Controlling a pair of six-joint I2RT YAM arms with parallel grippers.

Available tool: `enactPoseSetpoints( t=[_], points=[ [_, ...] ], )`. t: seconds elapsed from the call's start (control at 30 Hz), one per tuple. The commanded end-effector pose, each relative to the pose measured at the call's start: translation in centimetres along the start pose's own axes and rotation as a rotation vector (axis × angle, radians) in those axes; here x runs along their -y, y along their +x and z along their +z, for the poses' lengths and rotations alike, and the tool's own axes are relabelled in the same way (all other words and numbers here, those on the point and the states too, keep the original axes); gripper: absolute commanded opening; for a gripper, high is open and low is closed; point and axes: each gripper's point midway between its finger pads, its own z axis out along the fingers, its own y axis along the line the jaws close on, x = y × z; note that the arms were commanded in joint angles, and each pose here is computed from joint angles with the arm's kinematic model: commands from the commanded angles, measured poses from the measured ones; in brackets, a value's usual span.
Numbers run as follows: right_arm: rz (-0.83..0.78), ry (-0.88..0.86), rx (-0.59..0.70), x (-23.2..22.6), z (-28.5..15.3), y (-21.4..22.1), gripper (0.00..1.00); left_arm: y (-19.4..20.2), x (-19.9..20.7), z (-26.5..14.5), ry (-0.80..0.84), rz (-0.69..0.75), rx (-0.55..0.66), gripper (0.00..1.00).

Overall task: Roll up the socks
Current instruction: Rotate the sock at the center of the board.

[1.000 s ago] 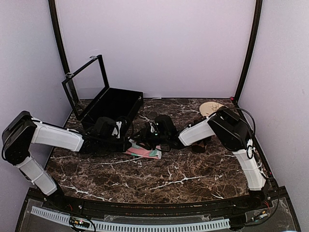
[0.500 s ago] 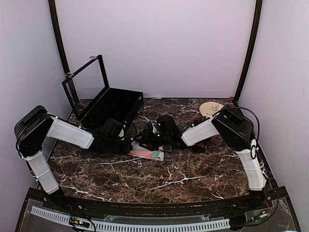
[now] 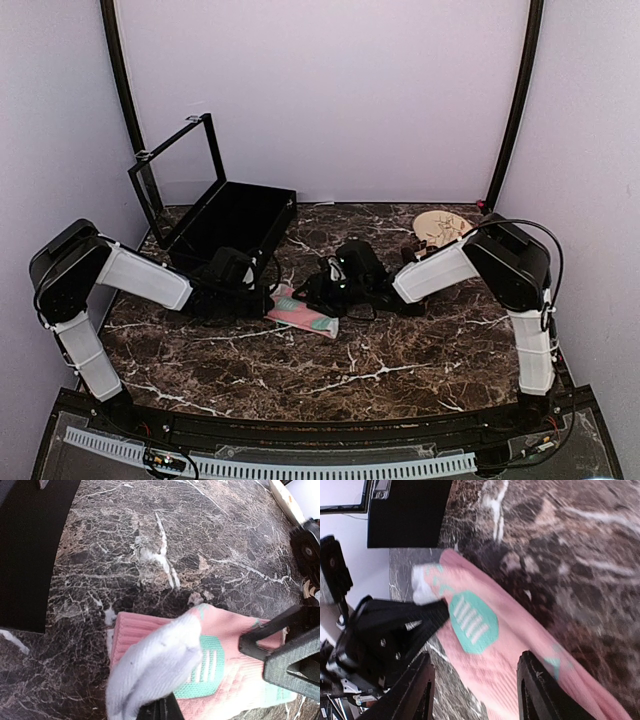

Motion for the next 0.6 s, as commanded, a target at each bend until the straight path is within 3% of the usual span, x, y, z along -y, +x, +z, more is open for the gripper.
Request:
enactPoseSetpoints(
  t=[0.0, 0.57],
  points=[
    [-0.027, 0.112, -0.028, 3.2, -1.6, 2.5, 0.52, 1.3, -2.1, 0.4, -0.059, -0.004, -0.042, 0.00],
    [-0.016, 0.086, -0.203, 4.7, -3.7, 9.9, 0.50, -2.1, 0.5, 3.4, 0.015, 0.097, -0.036, 0.00]
  ],
)
